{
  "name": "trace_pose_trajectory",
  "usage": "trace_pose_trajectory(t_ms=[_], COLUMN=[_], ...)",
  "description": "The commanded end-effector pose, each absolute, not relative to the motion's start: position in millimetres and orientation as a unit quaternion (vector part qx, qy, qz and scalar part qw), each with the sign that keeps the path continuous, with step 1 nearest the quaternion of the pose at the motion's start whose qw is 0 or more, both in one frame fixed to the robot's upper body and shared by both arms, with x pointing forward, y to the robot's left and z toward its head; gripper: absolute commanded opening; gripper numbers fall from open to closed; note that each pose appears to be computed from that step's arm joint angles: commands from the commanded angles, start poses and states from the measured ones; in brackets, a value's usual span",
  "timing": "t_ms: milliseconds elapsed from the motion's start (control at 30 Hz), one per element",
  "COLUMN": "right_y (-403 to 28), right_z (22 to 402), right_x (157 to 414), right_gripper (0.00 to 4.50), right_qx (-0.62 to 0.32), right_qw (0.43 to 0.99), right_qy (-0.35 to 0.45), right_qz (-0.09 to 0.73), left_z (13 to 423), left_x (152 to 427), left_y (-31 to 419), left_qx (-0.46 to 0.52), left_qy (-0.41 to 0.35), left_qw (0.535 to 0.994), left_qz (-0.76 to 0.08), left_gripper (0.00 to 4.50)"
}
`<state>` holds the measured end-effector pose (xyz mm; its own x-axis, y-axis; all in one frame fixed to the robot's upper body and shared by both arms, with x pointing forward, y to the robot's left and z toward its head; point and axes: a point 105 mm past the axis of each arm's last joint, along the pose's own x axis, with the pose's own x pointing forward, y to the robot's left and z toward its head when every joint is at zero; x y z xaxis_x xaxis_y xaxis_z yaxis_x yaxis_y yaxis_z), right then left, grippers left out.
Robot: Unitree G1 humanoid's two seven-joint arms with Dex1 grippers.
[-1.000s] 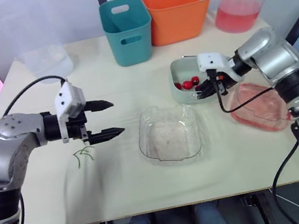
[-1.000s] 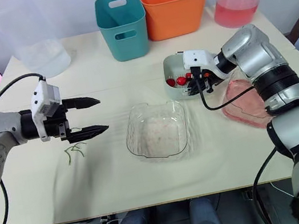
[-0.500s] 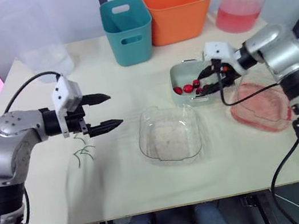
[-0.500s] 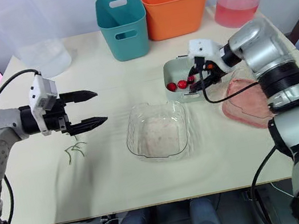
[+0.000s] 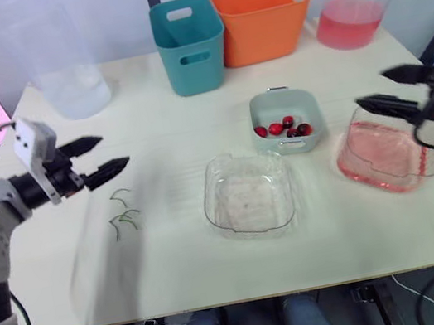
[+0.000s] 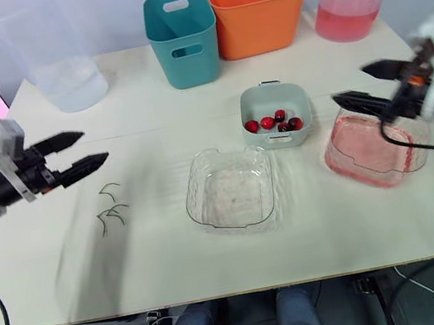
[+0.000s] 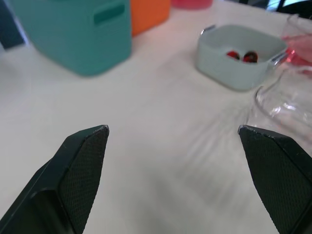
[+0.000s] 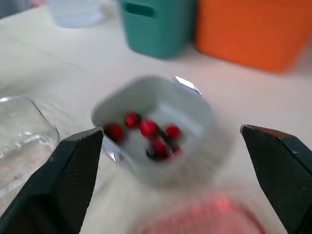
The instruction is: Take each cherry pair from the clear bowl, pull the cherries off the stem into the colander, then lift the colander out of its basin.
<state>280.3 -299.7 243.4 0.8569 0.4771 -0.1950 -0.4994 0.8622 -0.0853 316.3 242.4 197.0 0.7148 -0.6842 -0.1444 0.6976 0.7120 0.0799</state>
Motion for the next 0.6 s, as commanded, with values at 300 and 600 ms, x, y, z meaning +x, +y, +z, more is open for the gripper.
trace_pose_trajectory(t_ms=[300,600], right_y=[-370,-367], right_z=[233,218], right_x=[221,224], right_gripper=[4.48,4.48], right_qx=[0.012,0.018], right_qw=[0.976,0.975], right_qy=[0.118,0.129], right_qz=[0.184,0.182], left_z=[163,159], left_x=[275,274], left_y=[246,251], left_qx=[0.026,0.021], left_qy=[0.090,0.093], left_qw=[0.927,0.935], left_qz=[-0.362,-0.343], left_gripper=[4.50,4.50])
